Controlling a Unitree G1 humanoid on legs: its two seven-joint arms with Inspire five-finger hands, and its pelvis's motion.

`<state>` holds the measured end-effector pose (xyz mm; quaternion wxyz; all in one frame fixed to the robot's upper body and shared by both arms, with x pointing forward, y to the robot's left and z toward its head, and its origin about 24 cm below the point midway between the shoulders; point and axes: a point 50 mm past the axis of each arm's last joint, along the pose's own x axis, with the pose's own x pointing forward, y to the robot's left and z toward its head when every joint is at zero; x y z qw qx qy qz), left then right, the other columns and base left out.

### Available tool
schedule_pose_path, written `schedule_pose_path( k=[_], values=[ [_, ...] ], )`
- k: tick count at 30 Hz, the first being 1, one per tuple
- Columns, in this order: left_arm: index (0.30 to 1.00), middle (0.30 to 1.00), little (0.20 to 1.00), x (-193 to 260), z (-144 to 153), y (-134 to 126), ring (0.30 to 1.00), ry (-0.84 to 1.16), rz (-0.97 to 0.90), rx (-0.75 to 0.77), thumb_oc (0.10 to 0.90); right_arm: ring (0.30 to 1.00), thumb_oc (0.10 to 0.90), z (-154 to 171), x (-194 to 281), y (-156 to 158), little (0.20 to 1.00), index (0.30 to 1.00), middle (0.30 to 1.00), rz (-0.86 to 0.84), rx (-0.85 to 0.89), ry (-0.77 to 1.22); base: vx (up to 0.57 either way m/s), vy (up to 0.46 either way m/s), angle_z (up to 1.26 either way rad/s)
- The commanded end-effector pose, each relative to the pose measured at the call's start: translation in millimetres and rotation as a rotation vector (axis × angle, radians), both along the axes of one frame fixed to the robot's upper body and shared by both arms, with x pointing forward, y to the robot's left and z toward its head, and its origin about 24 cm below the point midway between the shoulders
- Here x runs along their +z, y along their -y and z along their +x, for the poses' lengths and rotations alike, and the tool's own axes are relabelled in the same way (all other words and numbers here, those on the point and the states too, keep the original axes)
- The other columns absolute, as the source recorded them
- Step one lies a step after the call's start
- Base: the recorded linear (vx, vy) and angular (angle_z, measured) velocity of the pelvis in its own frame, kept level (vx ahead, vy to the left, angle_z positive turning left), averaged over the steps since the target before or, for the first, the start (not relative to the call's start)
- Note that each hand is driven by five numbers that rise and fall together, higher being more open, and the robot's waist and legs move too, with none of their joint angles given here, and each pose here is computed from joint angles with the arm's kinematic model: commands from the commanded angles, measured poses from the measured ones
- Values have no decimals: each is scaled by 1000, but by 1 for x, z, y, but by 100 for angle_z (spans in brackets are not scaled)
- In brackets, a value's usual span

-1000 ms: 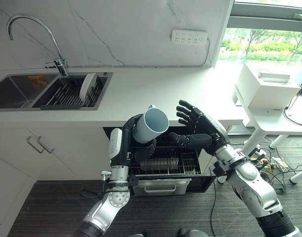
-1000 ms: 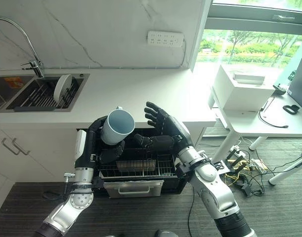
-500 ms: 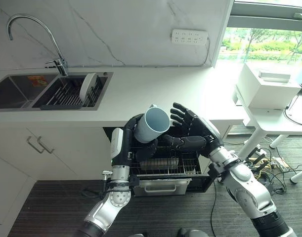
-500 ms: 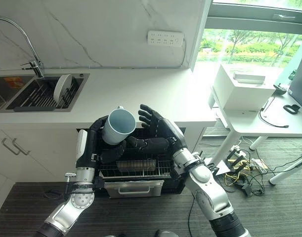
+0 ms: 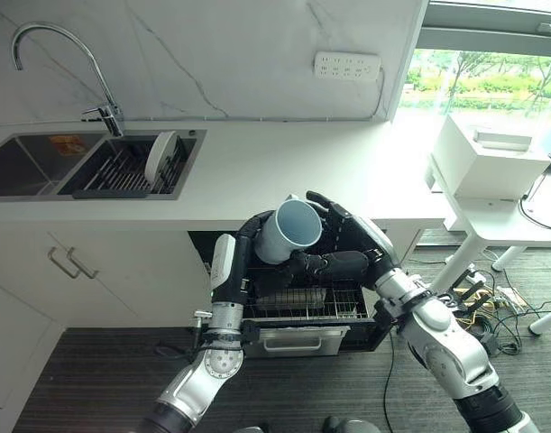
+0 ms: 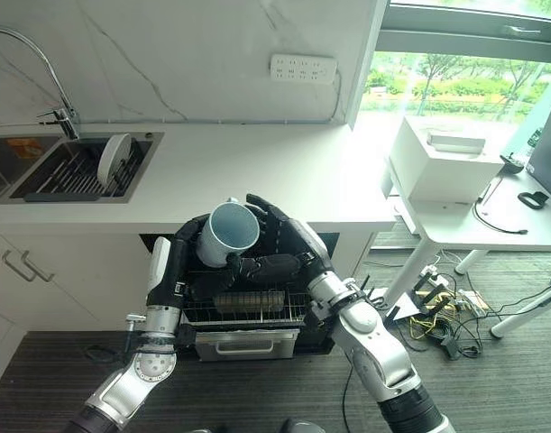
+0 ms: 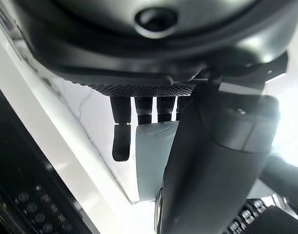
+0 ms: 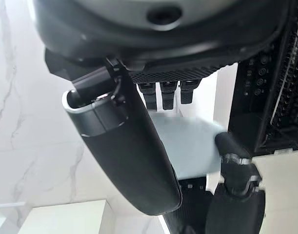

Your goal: Place the dishes in the dishwasher.

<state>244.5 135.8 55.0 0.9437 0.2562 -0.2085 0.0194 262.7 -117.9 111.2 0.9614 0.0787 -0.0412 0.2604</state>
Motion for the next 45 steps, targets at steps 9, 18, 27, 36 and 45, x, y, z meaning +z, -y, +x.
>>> schedule_pose_path(
  k=[9, 18, 27, 36, 45],
  values=[
    [300, 300, 300, 62, 9, 31, 300, 283, -116, -180, 400, 900, 800, 1, 70, -24, 900, 900, 900, 241, 121, 264, 0, 0, 0],
    [300, 300, 300, 62, 9, 35, 300, 281, -114, -203, 400, 900, 800, 2, 71, -25, 900, 900, 900, 277, 115, 271, 0, 0, 0],
    [300, 300, 300, 62, 8, 44, 300, 279, -101, -261, 400, 900, 800, 3, 72, -32, 900, 900, 900, 267, 114, 285, 0, 0, 0],
    [300, 300, 300, 61, 5, 51, 300, 279, -90, -315, 400, 900, 800, 4, 71, -34, 900, 900, 900, 287, 126, 277, 0, 0, 0],
    [300, 300, 300, 73, 1, 57, 300, 289, -86, -374, 400, 900, 800, 2, 75, -39, 900, 900, 900, 330, 96, 293, 0, 0, 0]
  ],
)
